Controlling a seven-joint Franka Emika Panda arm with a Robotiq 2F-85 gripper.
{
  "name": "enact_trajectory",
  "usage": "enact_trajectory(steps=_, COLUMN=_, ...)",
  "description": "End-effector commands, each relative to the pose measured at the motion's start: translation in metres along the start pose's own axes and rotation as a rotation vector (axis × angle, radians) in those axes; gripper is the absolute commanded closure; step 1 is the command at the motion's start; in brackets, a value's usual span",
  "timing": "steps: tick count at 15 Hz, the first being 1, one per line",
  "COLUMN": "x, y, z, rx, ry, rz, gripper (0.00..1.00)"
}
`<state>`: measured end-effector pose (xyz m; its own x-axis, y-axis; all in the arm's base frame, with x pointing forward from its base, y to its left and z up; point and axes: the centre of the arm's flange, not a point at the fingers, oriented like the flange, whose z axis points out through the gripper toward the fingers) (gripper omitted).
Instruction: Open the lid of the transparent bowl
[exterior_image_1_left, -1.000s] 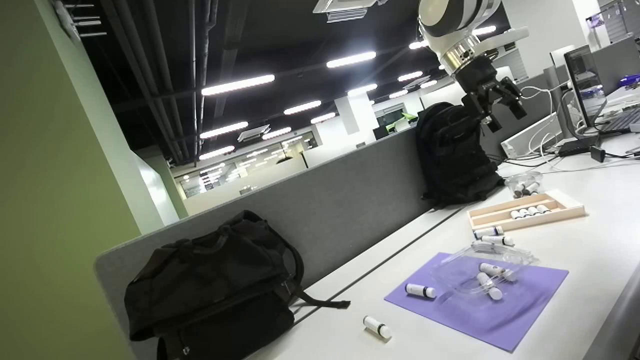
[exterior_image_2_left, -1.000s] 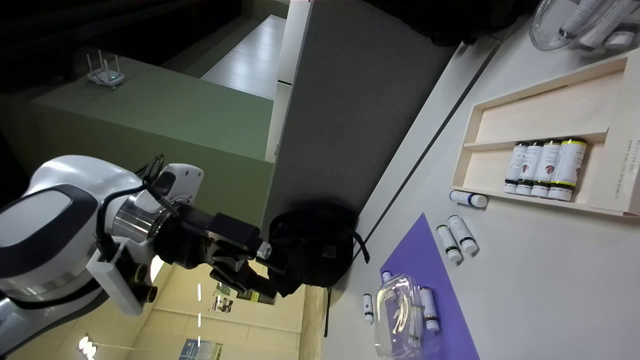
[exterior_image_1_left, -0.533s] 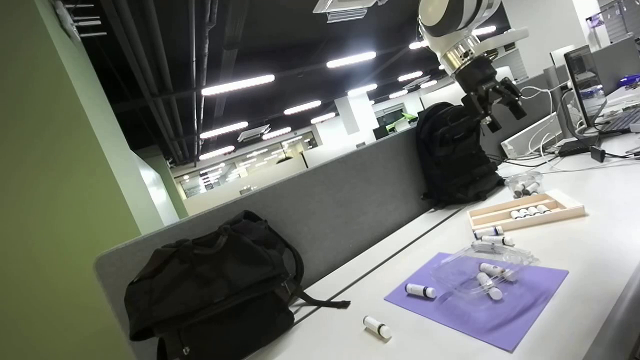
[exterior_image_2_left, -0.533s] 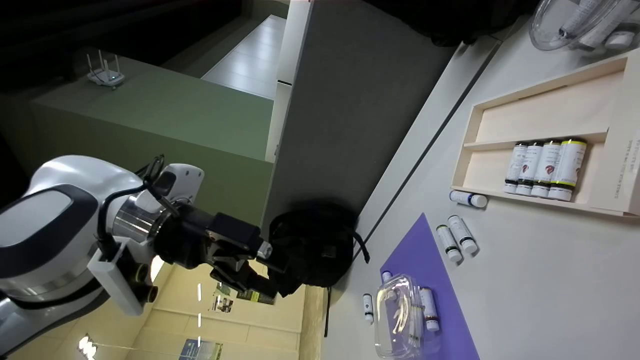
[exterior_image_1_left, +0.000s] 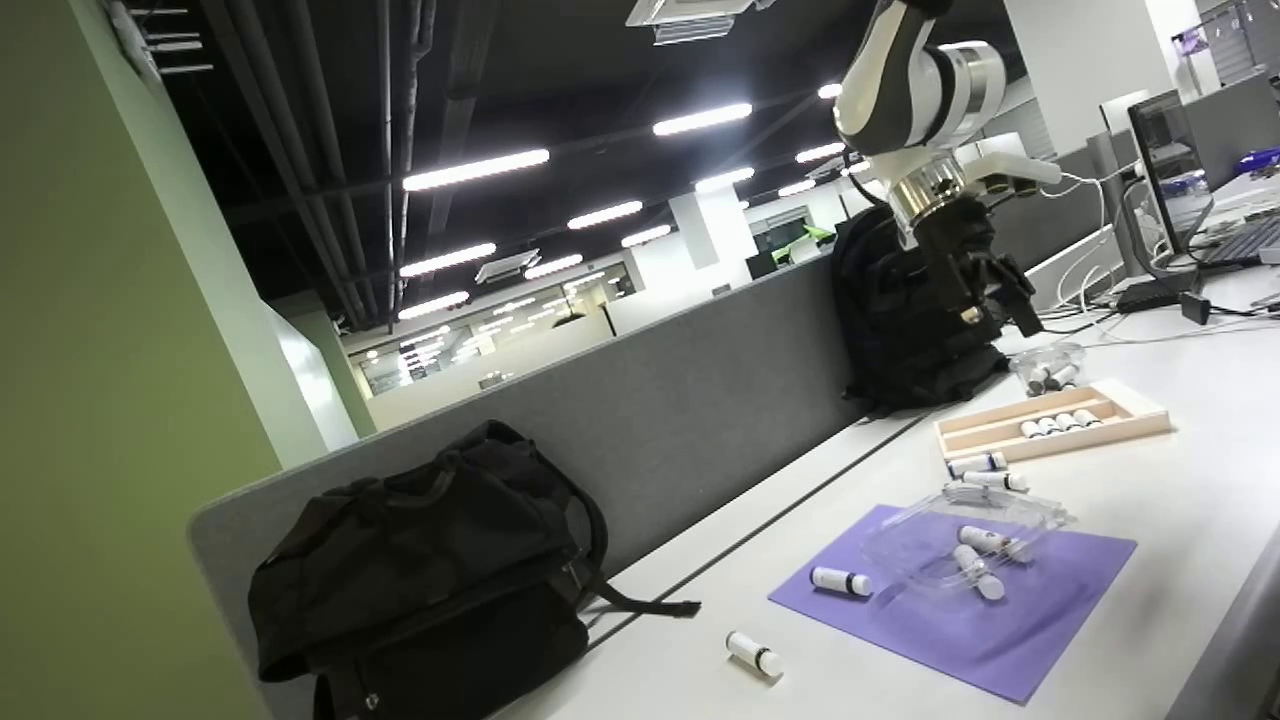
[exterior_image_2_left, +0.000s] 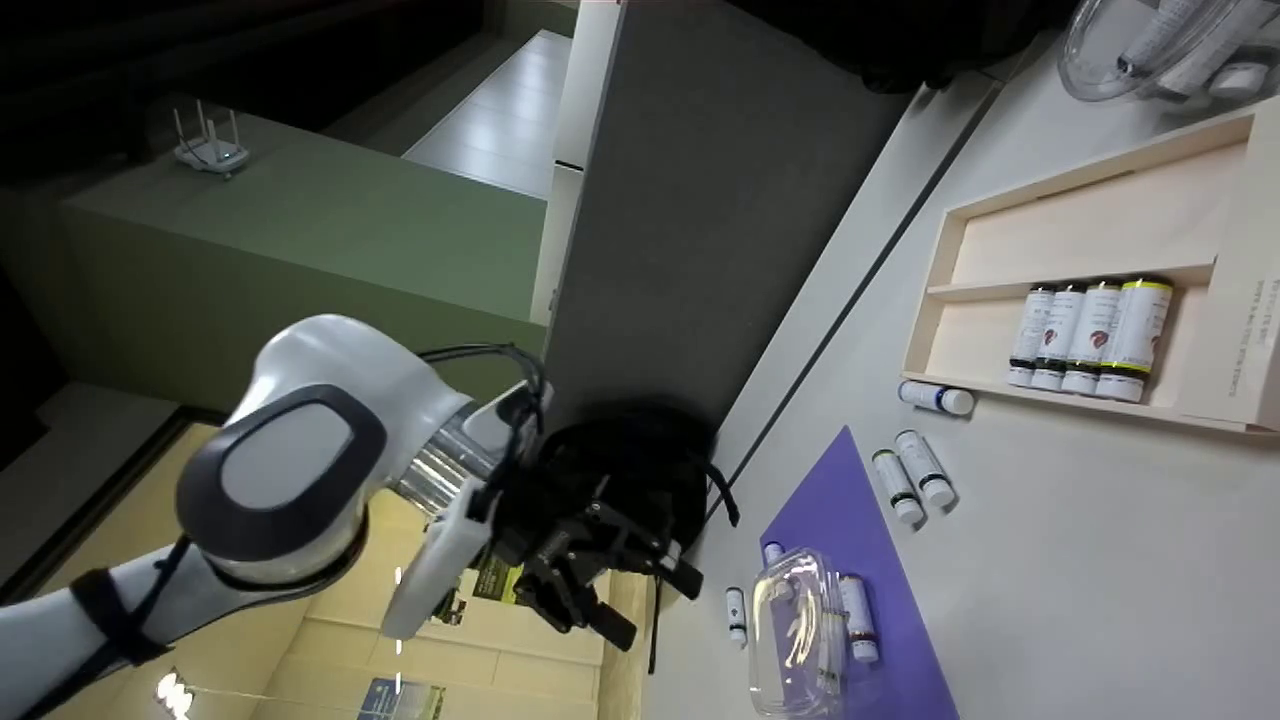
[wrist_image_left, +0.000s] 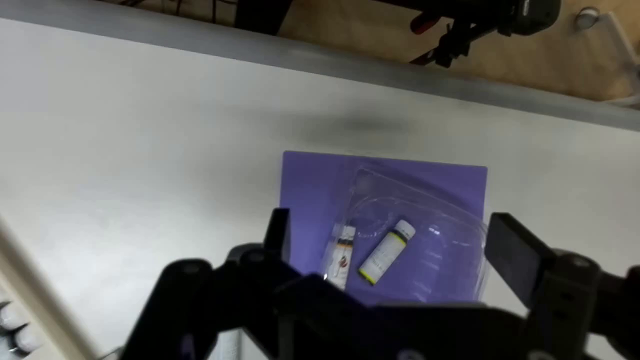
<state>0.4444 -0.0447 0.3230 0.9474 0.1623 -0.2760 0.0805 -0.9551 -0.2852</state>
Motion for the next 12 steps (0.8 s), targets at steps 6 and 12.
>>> enact_trajectory(steps=6, x=0.068, y=0.028, z=0.110, rx=0.203, ry=-0.210, rz=-0.106, gripper=0.00)
enact_trajectory(steps=12, x=0.078, y=0.044, z=0.146, rx=0.294, ry=-0.351, rz=-0.075, gripper=0.00)
